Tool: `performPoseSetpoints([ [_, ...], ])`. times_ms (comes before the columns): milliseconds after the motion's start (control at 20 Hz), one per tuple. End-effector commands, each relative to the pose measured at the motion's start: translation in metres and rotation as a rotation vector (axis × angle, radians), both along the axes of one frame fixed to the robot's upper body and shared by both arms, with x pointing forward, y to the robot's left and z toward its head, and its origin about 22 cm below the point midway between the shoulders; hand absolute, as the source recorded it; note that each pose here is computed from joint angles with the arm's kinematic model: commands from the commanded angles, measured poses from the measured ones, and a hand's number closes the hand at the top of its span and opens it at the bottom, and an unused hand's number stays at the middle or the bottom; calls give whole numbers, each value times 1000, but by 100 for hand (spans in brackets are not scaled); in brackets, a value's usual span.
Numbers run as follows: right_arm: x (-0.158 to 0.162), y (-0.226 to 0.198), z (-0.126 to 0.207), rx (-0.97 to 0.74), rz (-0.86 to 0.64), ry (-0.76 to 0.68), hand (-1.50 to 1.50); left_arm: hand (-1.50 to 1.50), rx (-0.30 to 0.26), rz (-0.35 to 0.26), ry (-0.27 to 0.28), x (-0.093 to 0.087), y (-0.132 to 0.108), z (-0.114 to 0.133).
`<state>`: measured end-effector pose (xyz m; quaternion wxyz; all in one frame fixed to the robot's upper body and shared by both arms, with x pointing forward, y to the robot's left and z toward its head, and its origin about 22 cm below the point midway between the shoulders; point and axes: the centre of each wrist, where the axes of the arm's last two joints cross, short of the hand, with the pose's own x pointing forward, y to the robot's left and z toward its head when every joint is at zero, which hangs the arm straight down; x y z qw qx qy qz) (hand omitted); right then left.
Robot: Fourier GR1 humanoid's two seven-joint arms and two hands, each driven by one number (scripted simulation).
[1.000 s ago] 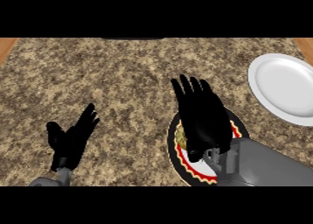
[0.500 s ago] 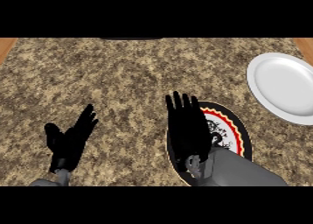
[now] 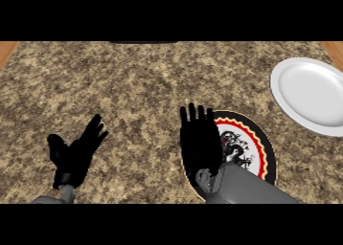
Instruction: Pick the squash from the plate and place it in the plate
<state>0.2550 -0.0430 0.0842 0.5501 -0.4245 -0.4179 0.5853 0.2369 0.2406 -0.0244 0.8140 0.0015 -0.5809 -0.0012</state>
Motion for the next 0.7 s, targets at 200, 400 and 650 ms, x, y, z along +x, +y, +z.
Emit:
performPoseSetpoints([
  [200, -1, 2, -11, -166, -173, -9, -150, 0, 4, 9, 62, -15, 14, -11],
  [400, -3, 1, -13, -165, -163, 19, -150, 0, -12, 8, 66, -15, 0, -11],
  [650, -1, 3, -41, -174, -163, 62, -150, 0, 16, 5, 50, -9, 6, -20],
])
